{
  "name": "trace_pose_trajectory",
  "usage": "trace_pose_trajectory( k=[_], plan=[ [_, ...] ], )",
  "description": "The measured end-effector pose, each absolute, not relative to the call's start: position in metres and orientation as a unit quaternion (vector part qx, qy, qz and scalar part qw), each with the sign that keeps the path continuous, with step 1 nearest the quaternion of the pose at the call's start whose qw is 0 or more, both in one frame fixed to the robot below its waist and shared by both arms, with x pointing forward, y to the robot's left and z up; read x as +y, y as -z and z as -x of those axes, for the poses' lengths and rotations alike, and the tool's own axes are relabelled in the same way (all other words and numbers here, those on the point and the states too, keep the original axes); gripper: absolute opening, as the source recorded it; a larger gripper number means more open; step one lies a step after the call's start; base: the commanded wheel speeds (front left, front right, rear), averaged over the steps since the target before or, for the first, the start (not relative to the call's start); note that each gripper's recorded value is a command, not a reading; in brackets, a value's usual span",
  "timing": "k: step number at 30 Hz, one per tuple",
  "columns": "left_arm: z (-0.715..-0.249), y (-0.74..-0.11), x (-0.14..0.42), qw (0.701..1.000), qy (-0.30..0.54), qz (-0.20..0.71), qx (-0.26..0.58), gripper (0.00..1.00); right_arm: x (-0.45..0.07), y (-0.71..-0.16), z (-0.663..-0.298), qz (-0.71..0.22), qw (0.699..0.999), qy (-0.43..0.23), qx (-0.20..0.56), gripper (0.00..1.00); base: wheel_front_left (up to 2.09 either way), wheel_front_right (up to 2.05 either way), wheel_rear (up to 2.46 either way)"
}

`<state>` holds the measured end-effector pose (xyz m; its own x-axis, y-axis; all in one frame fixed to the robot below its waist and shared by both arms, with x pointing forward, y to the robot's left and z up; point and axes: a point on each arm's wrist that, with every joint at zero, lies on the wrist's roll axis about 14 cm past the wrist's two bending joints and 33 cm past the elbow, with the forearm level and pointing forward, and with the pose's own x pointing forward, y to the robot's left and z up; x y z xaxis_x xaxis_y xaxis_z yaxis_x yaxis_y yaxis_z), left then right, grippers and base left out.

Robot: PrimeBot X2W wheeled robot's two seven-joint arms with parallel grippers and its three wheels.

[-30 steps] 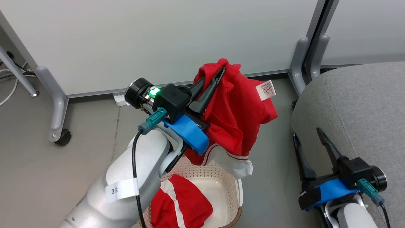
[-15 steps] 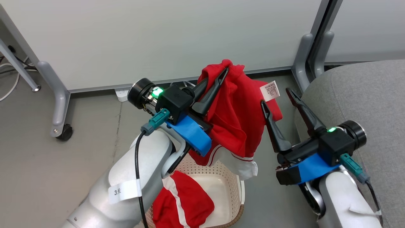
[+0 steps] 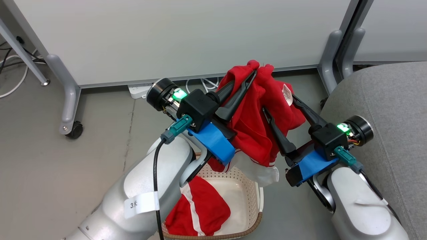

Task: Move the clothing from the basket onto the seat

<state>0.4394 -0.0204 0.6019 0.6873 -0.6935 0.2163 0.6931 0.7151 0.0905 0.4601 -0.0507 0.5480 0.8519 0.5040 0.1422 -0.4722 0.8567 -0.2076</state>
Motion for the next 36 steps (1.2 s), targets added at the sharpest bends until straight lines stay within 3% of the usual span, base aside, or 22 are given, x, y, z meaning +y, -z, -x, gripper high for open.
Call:
trace_pose_trajectory(
  k=[13,14,15,16,17,36],
  plan=[
    [-0.438,-0.602,-0.025,0.914,0.388,-0.006,-0.122,0.00,-0.038,-0.522,-0.473,0.111,0.950,-0.287,-0.054,1.00,0.00,0.00,0.00],
    [-0.438,-0.603,-0.026,0.913,0.389,-0.007,-0.122,0.00,-0.037,-0.519,-0.473,0.111,0.949,-0.290,-0.049,0.95,0.00,0.00,0.00],
    [-0.437,-0.603,-0.026,0.913,0.389,-0.007,-0.122,0.00,-0.036,-0.518,-0.472,0.110,0.949,-0.292,-0.046,0.48,0.00,0.00,0.00],
    [-0.437,-0.603,-0.026,0.913,0.389,-0.007,-0.122,0.00,-0.035,-0.517,-0.472,0.109,0.949,-0.294,-0.044,0.20,0.00,0.00,0.00],
    [-0.437,-0.603,-0.026,0.913,0.390,-0.007,-0.122,0.00,-0.035,-0.515,-0.472,0.108,0.949,-0.295,-0.041,0.00,0.00,0.00,0.00],
    [-0.437,-0.603,-0.026,0.912,0.390,-0.009,-0.122,0.00,-0.035,-0.520,-0.473,0.101,0.949,-0.297,-0.043,0.00,0.00,0.00,0.00]
  ],
)
